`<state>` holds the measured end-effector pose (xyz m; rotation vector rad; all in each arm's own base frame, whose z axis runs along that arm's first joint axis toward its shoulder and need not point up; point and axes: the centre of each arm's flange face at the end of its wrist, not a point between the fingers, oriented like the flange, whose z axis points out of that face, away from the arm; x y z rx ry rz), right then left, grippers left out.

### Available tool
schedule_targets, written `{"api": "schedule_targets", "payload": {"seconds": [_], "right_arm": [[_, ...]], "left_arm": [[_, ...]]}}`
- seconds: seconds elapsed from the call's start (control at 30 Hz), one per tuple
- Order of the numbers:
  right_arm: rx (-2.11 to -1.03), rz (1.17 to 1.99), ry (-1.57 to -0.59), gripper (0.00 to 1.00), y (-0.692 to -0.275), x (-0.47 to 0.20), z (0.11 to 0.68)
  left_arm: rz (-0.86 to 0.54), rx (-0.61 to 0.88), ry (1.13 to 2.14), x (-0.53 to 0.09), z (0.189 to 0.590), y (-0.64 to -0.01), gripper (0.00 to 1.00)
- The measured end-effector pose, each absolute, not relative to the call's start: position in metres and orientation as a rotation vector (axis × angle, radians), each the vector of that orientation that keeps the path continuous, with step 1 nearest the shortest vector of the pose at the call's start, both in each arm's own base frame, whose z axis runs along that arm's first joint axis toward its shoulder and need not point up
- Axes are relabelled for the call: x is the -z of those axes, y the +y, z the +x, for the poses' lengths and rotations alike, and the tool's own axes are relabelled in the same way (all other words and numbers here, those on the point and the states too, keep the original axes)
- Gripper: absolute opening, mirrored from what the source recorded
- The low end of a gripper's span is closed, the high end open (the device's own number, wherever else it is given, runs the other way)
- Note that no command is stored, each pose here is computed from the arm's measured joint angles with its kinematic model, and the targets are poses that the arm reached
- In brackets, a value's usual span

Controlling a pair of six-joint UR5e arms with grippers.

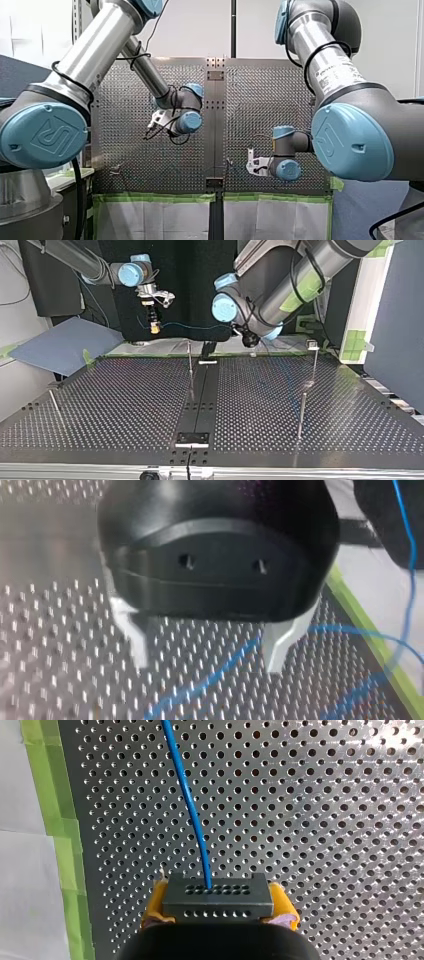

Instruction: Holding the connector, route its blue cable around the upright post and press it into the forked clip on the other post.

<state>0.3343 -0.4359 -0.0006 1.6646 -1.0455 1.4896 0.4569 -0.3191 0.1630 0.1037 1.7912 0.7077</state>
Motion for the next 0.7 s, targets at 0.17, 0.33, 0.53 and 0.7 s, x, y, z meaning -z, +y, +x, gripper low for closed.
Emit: {"api": "schedule_targets", "payload": {"seconds": [0.17, 0.33, 0.53, 0.7], "right_arm": [[-1.491, 1.662, -1.044, 0.00, -0.436, 0.001, 0.334], [-1.492, 1.661, -1.043, 0.00, -0.436, 0.000, 0.334], [-1.492, 1.660, -1.041, 0.00, -0.437, 0.000, 0.334], [-1.491, 1.661, -1.040, 0.00, -0.437, 0.000, 0.334]], "left_arm": [[0.049, -0.737, 1.803, -0.163, 0.460, -0.307, 1.00], [0.027, -0.722, 1.793, -0.163, 0.470, -0.299, 1.00], [0.015, -0.681, 1.772, -0.163, 0.484, -0.292, 1.00], [0.024, -0.672, 1.775, -0.161, 0.497, -0.279, 1.00]]}}
